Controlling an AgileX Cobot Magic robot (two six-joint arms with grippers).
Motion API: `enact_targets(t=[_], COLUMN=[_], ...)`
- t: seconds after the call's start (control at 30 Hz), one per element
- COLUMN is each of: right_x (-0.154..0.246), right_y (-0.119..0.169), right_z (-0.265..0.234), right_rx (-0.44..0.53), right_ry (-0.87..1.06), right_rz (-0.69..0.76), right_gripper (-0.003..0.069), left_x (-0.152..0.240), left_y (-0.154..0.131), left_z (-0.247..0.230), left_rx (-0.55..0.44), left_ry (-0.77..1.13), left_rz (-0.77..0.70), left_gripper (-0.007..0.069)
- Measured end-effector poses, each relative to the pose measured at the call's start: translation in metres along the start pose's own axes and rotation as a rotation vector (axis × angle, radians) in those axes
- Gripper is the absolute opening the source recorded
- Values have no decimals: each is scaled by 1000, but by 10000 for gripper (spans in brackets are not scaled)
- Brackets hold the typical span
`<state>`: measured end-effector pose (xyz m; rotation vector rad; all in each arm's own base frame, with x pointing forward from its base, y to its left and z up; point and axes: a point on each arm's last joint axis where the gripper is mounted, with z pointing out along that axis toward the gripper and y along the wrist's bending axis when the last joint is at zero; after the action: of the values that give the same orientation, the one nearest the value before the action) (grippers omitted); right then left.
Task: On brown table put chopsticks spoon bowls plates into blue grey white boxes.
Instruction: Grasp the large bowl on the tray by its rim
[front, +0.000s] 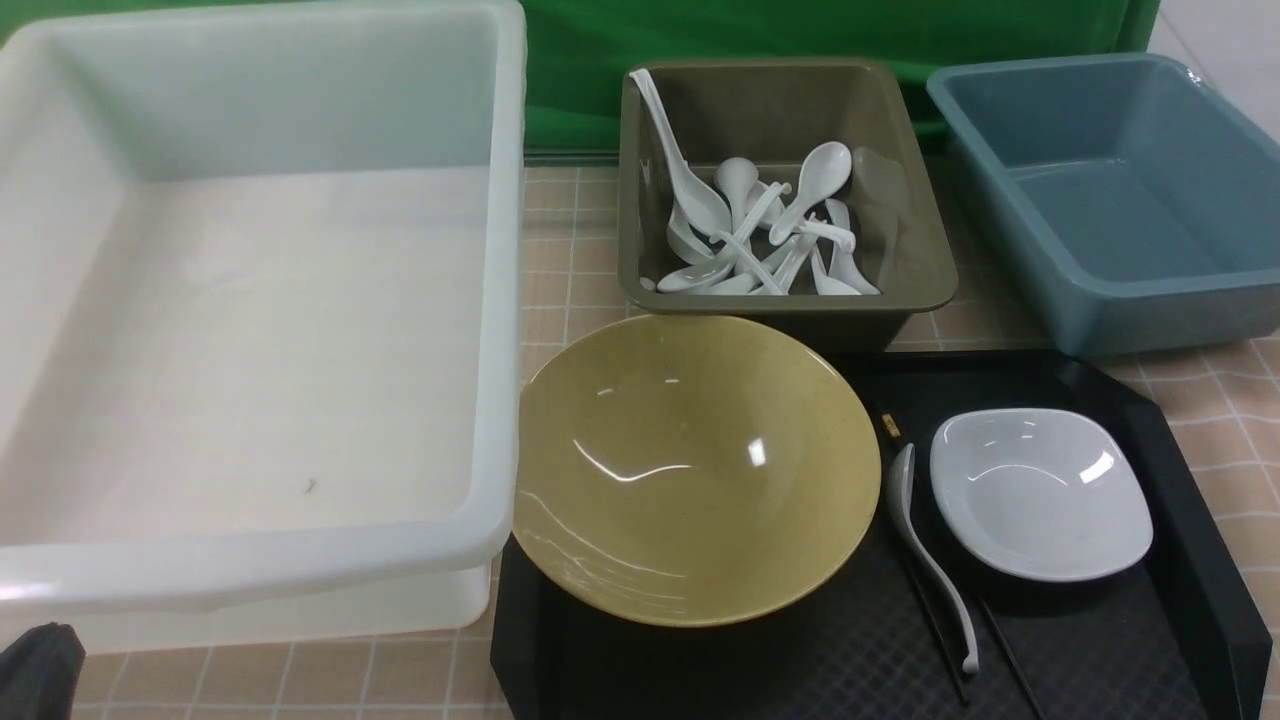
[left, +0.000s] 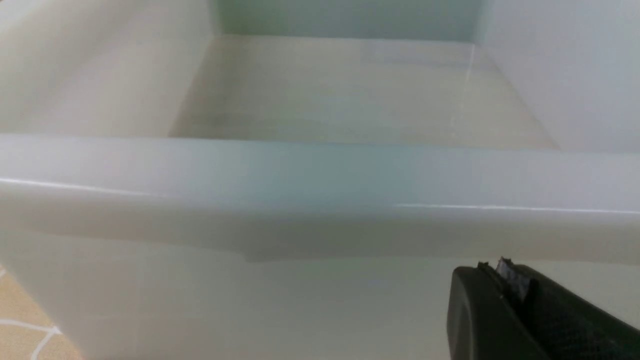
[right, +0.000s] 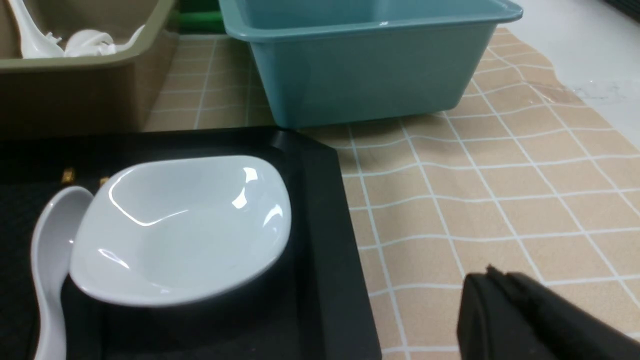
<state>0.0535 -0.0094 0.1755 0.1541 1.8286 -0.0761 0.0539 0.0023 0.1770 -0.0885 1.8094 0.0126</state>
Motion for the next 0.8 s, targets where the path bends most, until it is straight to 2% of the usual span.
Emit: enact_targets(t=[0.8], right_x=[0], right_y=[0], right_z=[0], right_rx=[0], right_ry=[1], right_rz=[0], right_gripper=[76], left_x=[0], left_y=[0], left_z=[0], left_rx=[-3], left_ry=[2], left_rz=[32], left_gripper=[2])
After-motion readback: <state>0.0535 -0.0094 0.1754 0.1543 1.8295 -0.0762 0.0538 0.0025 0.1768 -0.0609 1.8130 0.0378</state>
